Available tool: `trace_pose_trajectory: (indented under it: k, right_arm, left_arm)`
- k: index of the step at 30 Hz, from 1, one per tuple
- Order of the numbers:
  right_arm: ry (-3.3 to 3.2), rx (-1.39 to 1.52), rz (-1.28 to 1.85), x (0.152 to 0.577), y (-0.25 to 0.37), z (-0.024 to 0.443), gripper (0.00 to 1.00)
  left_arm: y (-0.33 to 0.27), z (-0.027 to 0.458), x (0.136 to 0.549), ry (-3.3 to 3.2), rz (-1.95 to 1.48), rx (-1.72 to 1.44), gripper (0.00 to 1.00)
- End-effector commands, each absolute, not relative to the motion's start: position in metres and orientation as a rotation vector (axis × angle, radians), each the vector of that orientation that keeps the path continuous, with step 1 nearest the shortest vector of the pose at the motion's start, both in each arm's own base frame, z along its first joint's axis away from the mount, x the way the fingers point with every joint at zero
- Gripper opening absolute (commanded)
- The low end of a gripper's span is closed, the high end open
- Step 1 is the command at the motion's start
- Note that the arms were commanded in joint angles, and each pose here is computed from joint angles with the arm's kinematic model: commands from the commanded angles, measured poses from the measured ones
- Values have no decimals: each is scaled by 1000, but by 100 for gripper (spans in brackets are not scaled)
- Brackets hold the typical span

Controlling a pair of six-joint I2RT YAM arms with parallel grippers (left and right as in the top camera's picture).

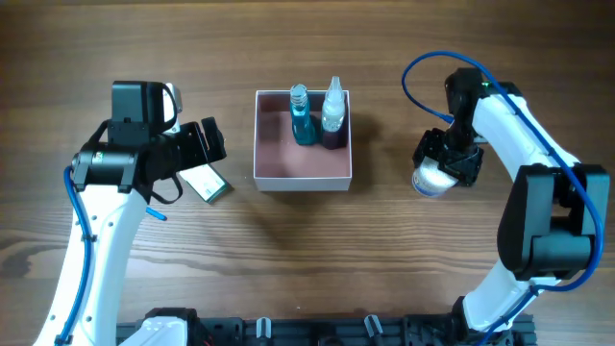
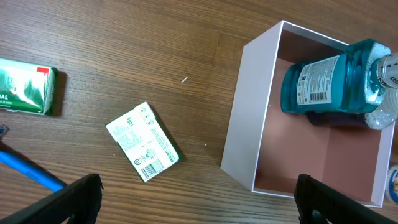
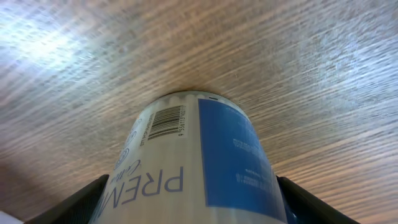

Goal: Pack container
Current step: 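Grasp the white cotton-swab tub with the right gripper, then lower the swab tub into the box front corner and release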

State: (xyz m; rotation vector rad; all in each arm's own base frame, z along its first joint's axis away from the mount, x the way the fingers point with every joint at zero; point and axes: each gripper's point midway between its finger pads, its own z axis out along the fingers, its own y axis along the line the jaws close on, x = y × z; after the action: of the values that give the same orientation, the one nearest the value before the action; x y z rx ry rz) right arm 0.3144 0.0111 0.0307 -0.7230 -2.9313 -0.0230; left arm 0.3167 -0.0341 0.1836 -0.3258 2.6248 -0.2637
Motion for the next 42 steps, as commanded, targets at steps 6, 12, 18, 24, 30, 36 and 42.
trace_pose_trajectory:
  k: [6, 12, 18, 24, 30, 36, 42]
  right_arm:
    - [-3409, -439, -121, 361, 53, 160, 4]
    - [-3600, -169, -239, 343, 131, 217, 4]
    - [-3571, 45, -315, 328, 197, 202, 4]
    - [-3566, 176, -300, 335, 231, 178, 4]
    - [-3511, 172, -205, 345, 236, 139, 4]
    - [-3471, 130, -125, 347, 234, 114, 4]
    - [-3430, 111, -74, 345, 233, 96, 6]
  left_arm:
    - [-38, 189, 320, 2613, -288, -330, 100]
    - [-38, 189, 320, 2613, -288, -330, 100]
    - [-38, 189, 320, 2613, -288, -330, 100]
    - [-38, 189, 320, 2614, -288, -330, 100]
    - [-38, 189, 320, 2614, -288, -330, 100]
    - [-38, 189, 320, 2614, -288, -330, 100]
    - [-38, 189, 320, 2614, -288, -330, 100]
